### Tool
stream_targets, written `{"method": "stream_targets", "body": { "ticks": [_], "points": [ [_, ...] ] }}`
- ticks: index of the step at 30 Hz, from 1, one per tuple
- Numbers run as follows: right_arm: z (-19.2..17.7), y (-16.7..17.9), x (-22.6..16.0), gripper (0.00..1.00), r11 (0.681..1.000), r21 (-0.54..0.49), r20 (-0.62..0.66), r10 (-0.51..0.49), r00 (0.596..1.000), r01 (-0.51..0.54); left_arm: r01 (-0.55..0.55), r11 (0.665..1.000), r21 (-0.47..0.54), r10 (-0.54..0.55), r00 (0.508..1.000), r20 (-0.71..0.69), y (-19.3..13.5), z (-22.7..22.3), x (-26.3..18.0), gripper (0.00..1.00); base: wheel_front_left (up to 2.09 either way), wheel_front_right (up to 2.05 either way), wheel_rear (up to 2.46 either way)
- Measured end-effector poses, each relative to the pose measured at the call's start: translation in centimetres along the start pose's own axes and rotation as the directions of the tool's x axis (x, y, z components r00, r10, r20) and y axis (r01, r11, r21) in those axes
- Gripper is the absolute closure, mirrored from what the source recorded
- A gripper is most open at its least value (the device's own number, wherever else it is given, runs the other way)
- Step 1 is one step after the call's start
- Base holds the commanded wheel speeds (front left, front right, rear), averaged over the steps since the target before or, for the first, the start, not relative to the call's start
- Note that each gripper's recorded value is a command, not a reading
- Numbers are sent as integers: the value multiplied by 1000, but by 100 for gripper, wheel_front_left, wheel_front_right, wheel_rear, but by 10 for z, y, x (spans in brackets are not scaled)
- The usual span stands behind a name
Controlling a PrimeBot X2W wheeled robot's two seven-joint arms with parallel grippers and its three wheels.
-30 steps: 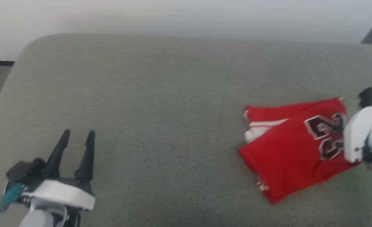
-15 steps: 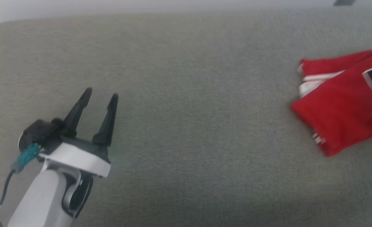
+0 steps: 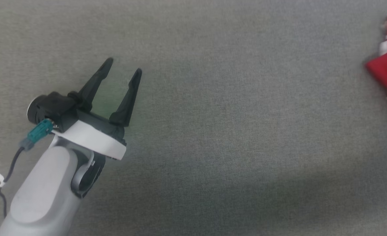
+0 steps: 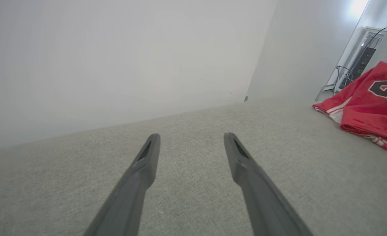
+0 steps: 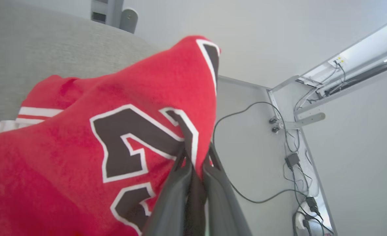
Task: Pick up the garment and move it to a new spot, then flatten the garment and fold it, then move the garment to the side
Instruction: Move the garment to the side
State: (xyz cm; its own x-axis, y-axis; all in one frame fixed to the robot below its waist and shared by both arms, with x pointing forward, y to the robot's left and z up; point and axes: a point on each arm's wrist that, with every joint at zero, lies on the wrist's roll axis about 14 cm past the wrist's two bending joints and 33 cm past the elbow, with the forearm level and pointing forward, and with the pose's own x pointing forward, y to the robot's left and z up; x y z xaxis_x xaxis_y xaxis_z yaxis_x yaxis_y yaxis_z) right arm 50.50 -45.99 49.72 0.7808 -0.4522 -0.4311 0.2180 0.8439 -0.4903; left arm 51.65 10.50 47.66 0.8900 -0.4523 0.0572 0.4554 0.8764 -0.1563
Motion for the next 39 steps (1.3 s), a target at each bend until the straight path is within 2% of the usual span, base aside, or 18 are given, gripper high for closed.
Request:
{"method": "stream_targets", "body": {
  "ticks": [8,12,20,21,23,25,31,39],
  "points": [
    [-11,-31,14,100,989,-84,-10,-125,992,124,51,999,-20,-51,998,-22,-7,-18,18,0,0,0,0],
    [-29,-15,22,100,988,-109,-61,-114,992,107,65,998,-25,-66,997,-35,-9,-26,23,0,0,0,0],
    [-54,7,30,99,993,-82,-134,-99,986,89,80,996,-30,-81,996,-37,-10,-29,28,0,0,0,0],
    [-55,9,31,89,993,-78,-139,-101,985,90,80,996,-29,-81,996,-37,-10,-28,28,0,0,0,0],
    [-56,10,32,56,993,-67,-143,-104,984,95,76,997,-29,-77,996,-34,-8,-27,28,0,0,0,0],
    [-51,12,33,1,993,-64,-124,-108,986,100,70,997,-28,-71,997,-27,-6,-23,28,0,0,0,0],
    [-26,13,30,0,993,-29,-46,-117,992,116,45,999,-25,-44,999,3,0,-7,23,0,0,0,0],
    [-4,30,21,0,996,47,47,-80,996,78,9,999,-43,-8,1000,30,2,8,9,0,0,0,0]
  ]
}}
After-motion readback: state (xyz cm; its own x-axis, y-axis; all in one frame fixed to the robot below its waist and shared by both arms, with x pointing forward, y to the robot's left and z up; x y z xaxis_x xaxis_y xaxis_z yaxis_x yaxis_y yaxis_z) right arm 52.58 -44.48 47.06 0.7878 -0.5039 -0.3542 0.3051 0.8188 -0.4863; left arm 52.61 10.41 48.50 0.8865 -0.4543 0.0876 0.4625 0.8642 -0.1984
